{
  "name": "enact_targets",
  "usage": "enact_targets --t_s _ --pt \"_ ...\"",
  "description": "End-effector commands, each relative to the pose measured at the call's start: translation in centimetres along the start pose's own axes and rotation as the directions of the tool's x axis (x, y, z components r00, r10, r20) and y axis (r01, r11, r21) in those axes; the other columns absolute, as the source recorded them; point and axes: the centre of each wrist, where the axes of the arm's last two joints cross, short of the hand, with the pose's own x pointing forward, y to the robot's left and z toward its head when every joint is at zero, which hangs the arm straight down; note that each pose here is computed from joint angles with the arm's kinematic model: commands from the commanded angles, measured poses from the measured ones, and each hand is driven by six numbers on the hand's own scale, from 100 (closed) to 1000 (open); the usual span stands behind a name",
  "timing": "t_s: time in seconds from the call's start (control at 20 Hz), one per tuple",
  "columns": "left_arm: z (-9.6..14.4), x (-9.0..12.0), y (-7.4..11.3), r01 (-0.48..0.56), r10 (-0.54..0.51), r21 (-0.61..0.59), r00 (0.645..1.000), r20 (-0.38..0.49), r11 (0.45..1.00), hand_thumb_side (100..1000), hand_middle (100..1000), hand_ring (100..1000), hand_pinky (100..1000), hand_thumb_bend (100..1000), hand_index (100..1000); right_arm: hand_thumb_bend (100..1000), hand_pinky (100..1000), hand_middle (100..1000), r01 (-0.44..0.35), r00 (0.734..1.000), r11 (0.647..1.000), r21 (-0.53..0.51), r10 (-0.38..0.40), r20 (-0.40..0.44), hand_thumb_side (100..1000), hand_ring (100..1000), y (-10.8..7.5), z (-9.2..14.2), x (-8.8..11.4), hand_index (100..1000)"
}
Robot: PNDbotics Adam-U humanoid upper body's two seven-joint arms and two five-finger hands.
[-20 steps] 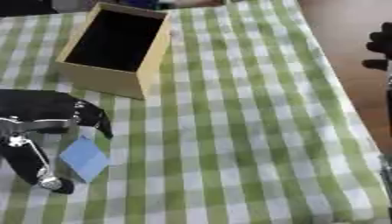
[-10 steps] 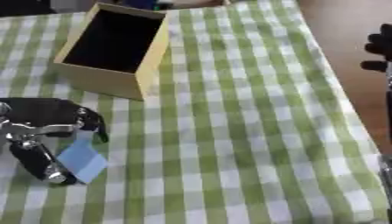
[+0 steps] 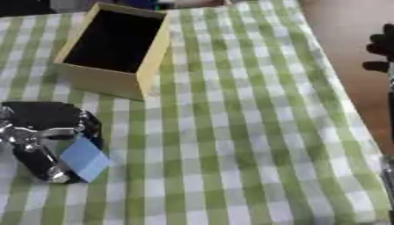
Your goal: Pick up objects on the table and place them in the box.
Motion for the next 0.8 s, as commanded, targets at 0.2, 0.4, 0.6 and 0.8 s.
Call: enact_targets --t_s 0.2,0.4,0.6,0.8 --pt "2.4 0.5 1.8 0.043 -0.04 0.074 0.999 -0.036 0.996 130 582 623 574 329 649 100 680 739 -0.006 1.0 1.0 -0.005 0.006 0.021 1000 779 -0.4 -0.3 0.5 874" --pt "3.6 0.9 2.8 0.067 -0.061 0.114 0.996 -0.062 0.991 136 591 625 577 302 656 100 680 739 -0.006 1.0 1.0 -0.005 0.006 0.02 1000 779 -0.4 -0.2 0.5 874" --pt "4.5 1.3 3.8 0.087 -0.074 0.162 0.994 -0.08 0.983 107 578 610 561 211 642 100 681 739 -0.008 1.0 1.0 -0.008 0.008 0.02 1000 780 -0.5 -0.2 0.5 874" --pt "5.2 1.2 5.4 0.088 -0.073 0.23 0.995 -0.074 0.969 100 562 597 549 132 623 100 681 739 -0.01 1.0 1.0 -0.01 0.01 0.021 1000 780 -0.5 -0.3 0.5 874"
